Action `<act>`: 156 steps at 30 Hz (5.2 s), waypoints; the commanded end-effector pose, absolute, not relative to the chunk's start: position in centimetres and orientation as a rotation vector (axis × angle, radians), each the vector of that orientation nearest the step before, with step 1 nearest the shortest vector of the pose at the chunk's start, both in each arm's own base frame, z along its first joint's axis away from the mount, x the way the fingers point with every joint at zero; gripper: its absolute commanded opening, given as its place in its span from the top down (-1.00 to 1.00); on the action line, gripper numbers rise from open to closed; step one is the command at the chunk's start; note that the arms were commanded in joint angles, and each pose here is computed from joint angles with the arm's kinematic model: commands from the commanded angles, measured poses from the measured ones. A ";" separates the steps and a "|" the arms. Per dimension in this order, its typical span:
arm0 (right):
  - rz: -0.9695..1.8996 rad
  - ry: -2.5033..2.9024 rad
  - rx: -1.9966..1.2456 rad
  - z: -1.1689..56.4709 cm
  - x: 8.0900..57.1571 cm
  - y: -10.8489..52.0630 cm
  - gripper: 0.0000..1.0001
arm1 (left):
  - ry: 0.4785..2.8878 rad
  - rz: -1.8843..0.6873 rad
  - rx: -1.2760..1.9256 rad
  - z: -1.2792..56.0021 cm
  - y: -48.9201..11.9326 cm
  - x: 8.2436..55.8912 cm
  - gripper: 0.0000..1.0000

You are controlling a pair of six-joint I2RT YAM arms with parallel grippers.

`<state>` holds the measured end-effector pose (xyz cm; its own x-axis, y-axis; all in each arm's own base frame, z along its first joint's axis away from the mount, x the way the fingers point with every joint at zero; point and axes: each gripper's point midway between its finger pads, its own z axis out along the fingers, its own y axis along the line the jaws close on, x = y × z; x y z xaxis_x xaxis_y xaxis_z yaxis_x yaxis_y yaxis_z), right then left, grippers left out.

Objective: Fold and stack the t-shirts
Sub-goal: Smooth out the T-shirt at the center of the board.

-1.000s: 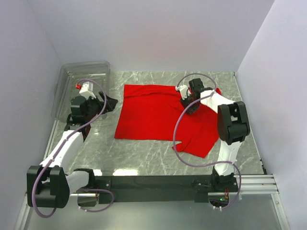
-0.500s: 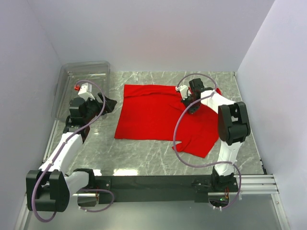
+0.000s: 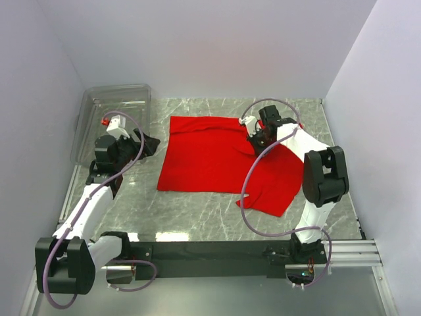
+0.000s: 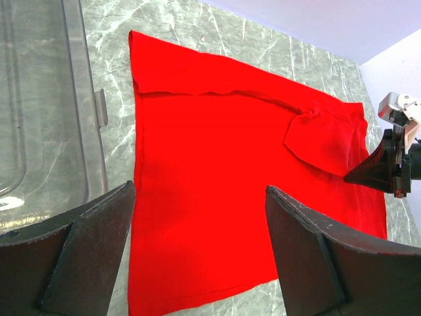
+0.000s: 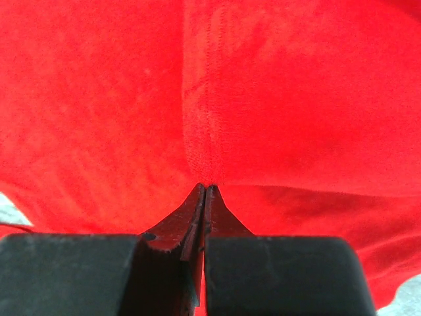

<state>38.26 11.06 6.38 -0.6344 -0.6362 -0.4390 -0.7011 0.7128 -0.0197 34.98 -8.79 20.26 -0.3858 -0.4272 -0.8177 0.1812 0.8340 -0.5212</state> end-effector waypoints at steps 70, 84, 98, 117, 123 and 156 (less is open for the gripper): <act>0.406 2.256 0.594 9.7 57.0 -8.7 -0.01 | 2.069 -0.627 -0.316 14.1 -13.3 55.2 -0.55; 0.383 2.303 0.645 8.2 55.6 -9.2 0.06 | 2.091 -0.608 -0.310 12.7 -14.1 58.5 -0.49; 0.432 2.318 0.680 8.0 55.8 -9.0 0.09 | 2.270 -0.350 -0.302 7.4 -13.5 58.1 -0.23; 0.428 2.356 0.728 6.4 56.0 -9.0 0.14 | 2.326 -0.287 -0.318 4.9 -13.2 58.6 -0.02; 0.434 2.364 0.736 5.9 56.2 -9.0 0.23 | 2.317 -0.294 -0.305 5.6 -13.2 58.1 -0.04; 0.385 2.294 0.724 7.8 57.1 -12.0 1.00 | 2.330 -0.256 -0.318 5.5 -11.4 59.2 0.99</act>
